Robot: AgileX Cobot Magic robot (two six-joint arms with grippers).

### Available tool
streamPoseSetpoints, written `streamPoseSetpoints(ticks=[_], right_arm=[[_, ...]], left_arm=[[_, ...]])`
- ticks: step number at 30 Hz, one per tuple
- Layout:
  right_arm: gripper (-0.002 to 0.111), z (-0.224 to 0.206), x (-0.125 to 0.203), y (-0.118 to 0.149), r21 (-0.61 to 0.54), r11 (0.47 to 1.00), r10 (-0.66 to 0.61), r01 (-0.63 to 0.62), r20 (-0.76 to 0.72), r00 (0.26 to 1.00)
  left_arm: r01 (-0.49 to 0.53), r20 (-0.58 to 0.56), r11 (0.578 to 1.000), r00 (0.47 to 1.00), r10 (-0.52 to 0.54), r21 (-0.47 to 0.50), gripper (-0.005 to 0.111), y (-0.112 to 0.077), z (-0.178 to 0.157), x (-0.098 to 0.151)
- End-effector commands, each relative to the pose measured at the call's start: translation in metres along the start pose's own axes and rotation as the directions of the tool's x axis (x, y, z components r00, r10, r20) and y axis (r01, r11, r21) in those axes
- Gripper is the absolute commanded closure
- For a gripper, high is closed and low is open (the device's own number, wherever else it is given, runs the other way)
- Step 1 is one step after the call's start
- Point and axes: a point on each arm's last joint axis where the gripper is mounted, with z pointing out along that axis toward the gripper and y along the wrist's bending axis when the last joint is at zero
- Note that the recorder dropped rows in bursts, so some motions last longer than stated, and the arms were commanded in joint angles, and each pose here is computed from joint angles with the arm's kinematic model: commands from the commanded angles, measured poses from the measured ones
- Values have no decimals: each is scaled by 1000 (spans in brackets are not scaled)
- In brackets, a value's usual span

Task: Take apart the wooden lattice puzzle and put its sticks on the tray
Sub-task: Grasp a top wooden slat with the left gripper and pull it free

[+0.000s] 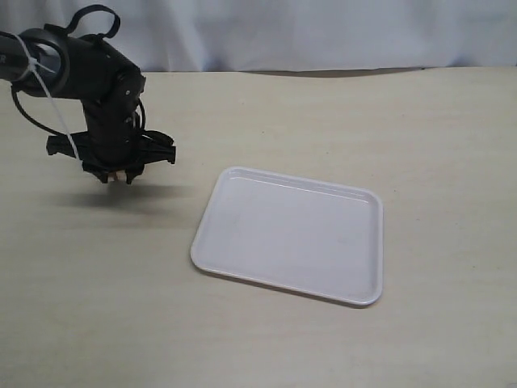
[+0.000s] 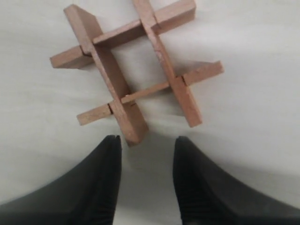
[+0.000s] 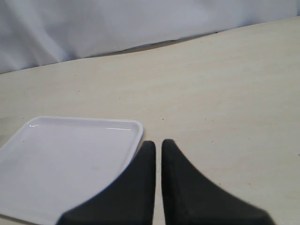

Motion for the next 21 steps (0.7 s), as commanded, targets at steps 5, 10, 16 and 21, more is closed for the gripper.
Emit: streamPoseSetpoints(ticks=[5, 10, 16, 21], right_arm=[[104, 0, 1, -1, 6, 1000, -12, 12, 2, 1000], [104, 0, 1, -1, 6, 1000, -12, 12, 2, 1000], [104, 0, 1, -1, 6, 1000, -12, 12, 2, 1000], [104, 0, 1, -1, 6, 1000, -12, 12, 2, 1000]], left_arm=[[30, 18, 999, 999, -31, 29, 70, -2, -1, -2], [44, 43, 999, 998, -44, -6, 70, 1, -1, -4], [46, 62, 999, 997, -46, -8, 70, 2, -1, -6], [35, 83, 999, 996, -35, -6, 70, 1, -1, -8]])
